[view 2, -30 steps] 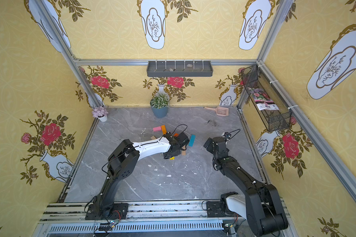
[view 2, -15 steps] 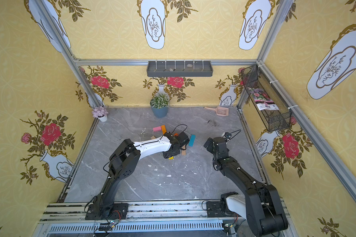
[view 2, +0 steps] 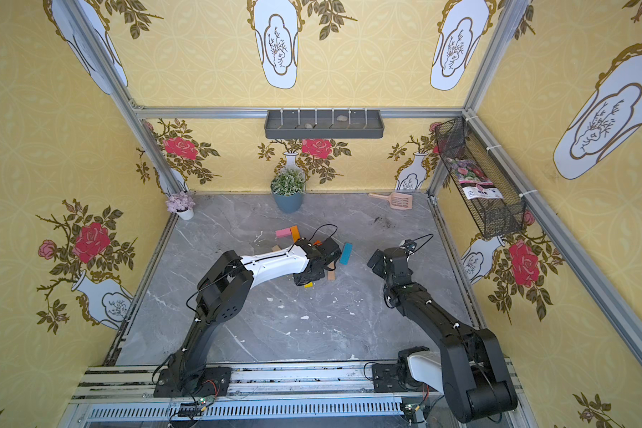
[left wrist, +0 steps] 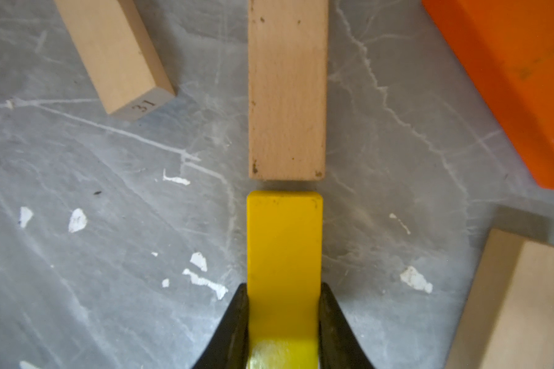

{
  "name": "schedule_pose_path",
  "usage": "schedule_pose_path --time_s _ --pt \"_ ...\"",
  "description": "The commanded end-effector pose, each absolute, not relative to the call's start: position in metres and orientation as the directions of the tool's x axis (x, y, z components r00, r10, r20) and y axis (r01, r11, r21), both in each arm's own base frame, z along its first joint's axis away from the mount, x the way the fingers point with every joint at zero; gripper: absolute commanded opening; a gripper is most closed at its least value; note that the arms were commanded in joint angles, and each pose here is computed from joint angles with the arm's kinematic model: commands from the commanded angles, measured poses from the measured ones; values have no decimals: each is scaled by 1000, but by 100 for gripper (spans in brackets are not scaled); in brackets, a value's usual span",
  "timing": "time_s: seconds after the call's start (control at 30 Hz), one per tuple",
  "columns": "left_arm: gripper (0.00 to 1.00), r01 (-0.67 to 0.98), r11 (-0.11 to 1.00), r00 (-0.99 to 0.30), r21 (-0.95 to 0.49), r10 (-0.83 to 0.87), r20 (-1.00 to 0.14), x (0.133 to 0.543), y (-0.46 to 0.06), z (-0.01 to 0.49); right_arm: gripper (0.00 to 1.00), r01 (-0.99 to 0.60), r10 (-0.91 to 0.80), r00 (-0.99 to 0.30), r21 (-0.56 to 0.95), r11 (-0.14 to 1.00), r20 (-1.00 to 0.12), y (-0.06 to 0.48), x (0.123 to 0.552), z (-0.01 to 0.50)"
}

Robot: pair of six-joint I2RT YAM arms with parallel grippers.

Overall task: Assemble a giraffe with building blocks
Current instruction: Assemble the building block at the center of the board.

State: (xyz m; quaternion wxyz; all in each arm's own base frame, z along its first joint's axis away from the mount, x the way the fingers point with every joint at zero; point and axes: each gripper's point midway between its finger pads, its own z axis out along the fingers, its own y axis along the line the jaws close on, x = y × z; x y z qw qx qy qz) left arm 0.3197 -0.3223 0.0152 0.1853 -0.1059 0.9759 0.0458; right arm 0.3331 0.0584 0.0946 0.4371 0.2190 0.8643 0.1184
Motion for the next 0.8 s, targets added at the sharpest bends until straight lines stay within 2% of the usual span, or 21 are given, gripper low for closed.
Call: schedule_pose_path --time_s 0.0,0.27,0.4,0.53,0.77 --pt "34 -221 973 -913 68 -182 -366 319 -317 7 98 253 491 -499 421 871 -714 62 340 103" --pt "66 -225 974 -896 34 -193 -399 321 -319 20 98 240 488 -491 426 872 -722 63 339 107" --pt "75 -210 978 -885 2 -190 -425 320 -325 35 98 235 480 -484 419 877 -732 61 340 110" --pt "79 -189 981 -865 -34 -183 -468 317 -325 65 98 214 461 -473 410 887 -751 62 342 116" --pt "87 -96 975 -781 -198 -197 -593 309 -302 130 100 57 381 -546 420 906 -746 93 352 114"
